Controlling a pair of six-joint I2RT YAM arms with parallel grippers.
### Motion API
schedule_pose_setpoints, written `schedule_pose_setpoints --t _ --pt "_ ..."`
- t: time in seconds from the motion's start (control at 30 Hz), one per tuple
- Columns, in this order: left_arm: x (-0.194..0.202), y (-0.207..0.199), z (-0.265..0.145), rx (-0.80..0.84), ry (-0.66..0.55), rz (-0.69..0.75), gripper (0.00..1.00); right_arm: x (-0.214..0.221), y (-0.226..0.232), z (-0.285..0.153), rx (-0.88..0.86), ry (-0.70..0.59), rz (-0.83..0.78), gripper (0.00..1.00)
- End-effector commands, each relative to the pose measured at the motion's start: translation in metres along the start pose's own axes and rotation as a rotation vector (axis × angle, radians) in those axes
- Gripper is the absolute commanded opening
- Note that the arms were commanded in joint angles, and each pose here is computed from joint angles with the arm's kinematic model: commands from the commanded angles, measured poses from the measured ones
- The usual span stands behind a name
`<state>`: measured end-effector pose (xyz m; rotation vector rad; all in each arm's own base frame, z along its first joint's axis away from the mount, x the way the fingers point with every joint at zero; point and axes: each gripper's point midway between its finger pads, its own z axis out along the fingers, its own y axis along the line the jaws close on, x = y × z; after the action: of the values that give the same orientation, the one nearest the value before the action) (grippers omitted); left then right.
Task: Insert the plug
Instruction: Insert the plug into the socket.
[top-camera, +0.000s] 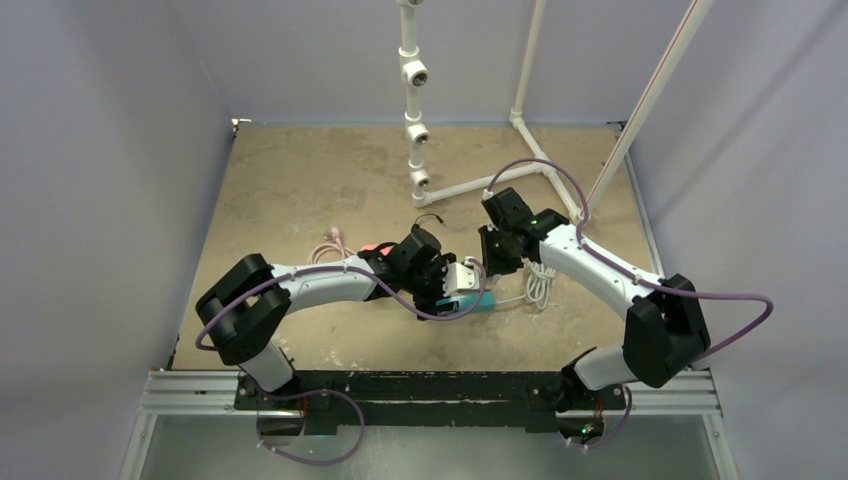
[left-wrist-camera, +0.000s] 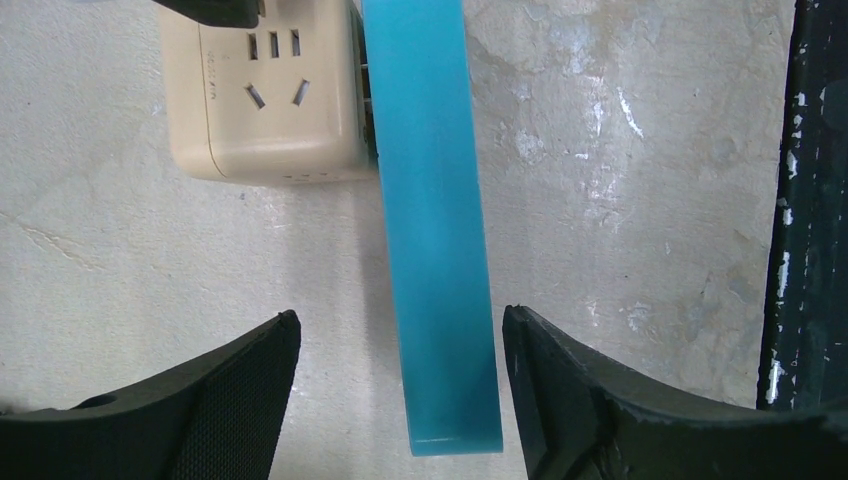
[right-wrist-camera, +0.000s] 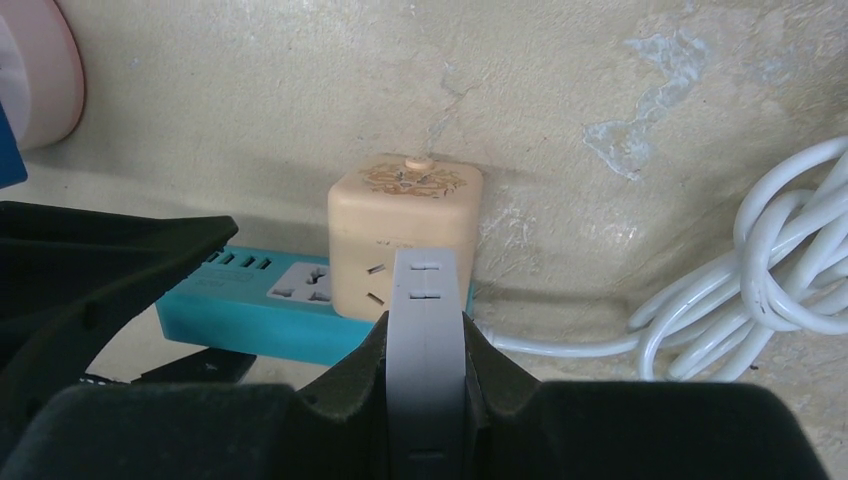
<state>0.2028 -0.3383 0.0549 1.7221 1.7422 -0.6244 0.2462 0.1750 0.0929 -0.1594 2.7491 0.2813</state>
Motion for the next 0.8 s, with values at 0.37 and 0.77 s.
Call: schedule_pose_setpoints --t 0.37,0.77 --pt "-0.002 0.002 0.002 0.001 -0.024 0.000 0.68 -0.008 0.008 0.004 -0.028 -0.044 0.000 0.00" --pt "-0.003 0.002 0.002 -0.001 -0.034 -0.009 0.62 0.002 0.009 0.007 -0.020 -0.011 -0.011 0.00"
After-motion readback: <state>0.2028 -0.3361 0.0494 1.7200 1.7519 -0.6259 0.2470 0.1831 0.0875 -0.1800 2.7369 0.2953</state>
